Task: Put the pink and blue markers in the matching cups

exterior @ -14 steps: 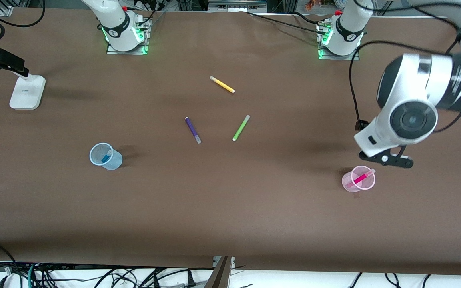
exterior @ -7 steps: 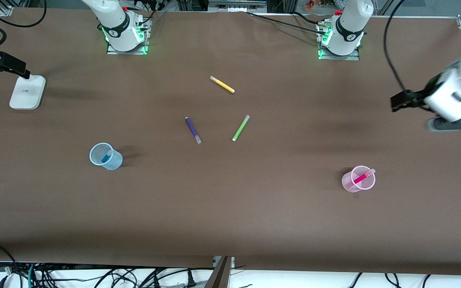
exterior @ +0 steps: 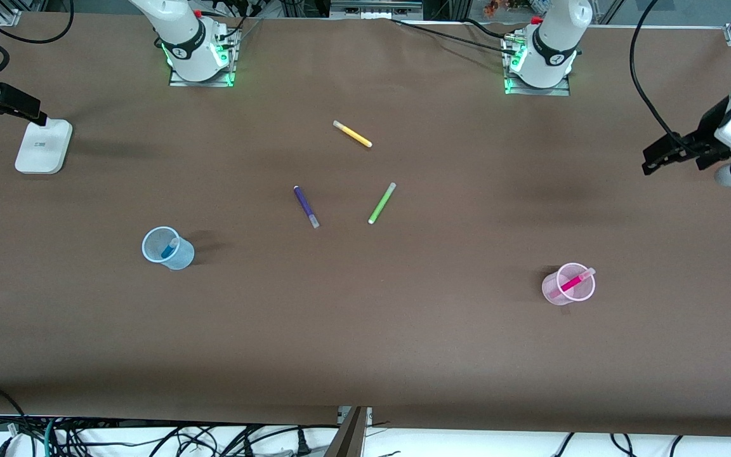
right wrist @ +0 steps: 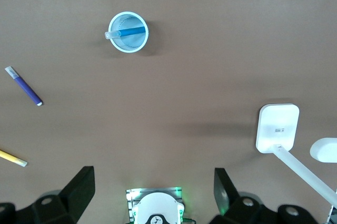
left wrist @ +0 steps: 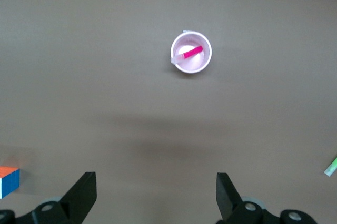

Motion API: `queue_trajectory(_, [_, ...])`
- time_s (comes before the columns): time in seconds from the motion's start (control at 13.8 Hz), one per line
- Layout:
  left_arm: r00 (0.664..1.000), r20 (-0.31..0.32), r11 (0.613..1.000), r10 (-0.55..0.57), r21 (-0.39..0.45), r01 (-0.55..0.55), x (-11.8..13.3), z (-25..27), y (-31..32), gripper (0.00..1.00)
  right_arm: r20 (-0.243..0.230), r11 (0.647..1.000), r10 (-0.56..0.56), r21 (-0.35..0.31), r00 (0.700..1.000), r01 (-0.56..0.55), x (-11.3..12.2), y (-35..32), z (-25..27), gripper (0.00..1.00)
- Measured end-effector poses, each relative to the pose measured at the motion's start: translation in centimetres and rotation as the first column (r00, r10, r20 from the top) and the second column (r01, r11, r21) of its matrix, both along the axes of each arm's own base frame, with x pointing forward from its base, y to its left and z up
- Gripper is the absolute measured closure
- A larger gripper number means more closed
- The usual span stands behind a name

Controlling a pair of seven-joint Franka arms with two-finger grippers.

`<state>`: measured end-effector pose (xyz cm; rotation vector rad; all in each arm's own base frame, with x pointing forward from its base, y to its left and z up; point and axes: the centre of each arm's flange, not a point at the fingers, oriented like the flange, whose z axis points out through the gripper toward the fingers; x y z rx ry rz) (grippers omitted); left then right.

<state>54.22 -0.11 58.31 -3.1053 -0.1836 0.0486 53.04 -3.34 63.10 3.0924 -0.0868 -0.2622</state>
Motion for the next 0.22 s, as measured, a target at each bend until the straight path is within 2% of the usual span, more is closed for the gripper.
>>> queue_trajectory(0.22, [0.999, -0.037, 0.999, -0.026, 0.03, 0.028, -0.75, -0.12, -1.14, 0.0, 0.004, 1.0, -0.001, 0.0, 1.0, 0.001, 0.04, -0.04, 0.02, 0.0])
